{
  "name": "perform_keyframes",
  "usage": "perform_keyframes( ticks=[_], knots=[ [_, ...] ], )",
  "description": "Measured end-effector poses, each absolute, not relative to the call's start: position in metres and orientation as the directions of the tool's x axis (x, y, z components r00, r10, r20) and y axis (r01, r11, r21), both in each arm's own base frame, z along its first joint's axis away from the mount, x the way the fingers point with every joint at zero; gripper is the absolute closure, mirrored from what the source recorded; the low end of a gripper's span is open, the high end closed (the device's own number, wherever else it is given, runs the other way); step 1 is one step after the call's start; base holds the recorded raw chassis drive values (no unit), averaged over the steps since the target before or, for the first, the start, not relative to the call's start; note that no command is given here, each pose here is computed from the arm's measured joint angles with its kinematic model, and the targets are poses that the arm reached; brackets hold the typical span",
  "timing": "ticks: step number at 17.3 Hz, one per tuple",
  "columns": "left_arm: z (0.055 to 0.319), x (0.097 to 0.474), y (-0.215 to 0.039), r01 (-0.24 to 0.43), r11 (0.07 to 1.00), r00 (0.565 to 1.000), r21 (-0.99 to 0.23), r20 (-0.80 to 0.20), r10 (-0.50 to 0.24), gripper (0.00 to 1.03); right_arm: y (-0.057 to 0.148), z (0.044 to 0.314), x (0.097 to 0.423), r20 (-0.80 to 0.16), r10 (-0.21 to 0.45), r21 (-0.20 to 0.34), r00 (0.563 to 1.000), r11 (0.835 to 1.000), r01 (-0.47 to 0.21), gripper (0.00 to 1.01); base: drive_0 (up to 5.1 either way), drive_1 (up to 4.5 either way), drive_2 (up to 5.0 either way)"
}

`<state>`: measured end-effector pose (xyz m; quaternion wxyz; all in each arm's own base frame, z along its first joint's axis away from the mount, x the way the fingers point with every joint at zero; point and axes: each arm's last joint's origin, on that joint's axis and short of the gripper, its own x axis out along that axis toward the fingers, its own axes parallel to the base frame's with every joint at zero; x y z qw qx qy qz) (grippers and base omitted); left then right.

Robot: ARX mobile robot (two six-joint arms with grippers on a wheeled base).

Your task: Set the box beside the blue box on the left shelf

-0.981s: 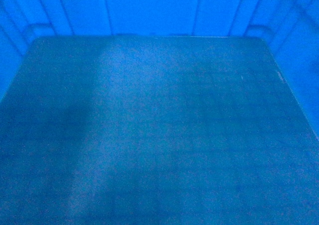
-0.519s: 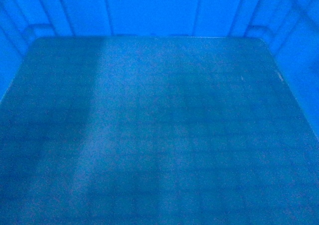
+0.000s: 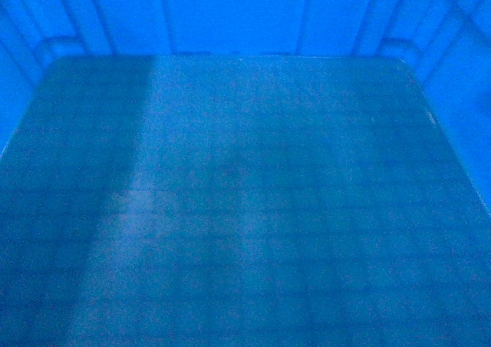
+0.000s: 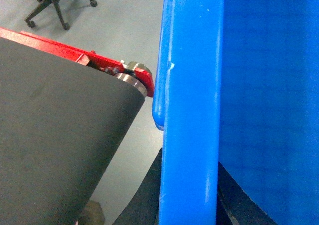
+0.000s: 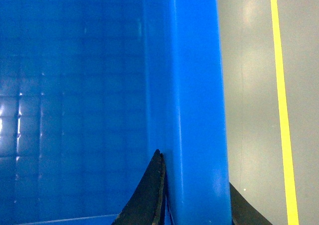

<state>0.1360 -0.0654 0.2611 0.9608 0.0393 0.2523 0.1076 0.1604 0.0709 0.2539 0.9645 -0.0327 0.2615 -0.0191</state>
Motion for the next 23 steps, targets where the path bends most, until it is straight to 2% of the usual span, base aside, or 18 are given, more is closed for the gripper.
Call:
perform_keyframes(
  ticks=[9,14,23],
  knots=[
    [0.2611,0.1360,-0.0654,-0.187,0.974,0.850,0.130,-0.476,0.227,0.90,0.0709,0.2540,0.1604,-0.503,-0.054,-0.073,0.863,0.997,0.020,0.88,-1.6,-1.57,-1.6],
    [0.2610,0.1360,-0.0656,-0.185,0.974,0.850,0.129,-0.477,0.224,0.90,0.0703,0.2546,0.1596,-0.499,-0.058,-0.075,0.864,0.997,0.023,0.88,-0.1,-0.13,-0.1],
    [0.2610,0.1359,-0.0654,-0.187,0.974,0.849,0.131,-0.477,0.227,0.90,0.0707,0.2542,0.1601,-0.501,-0.055,-0.074,0.863,0.997,0.020,0.88,-0.1,3.77,-3.9]
  ],
)
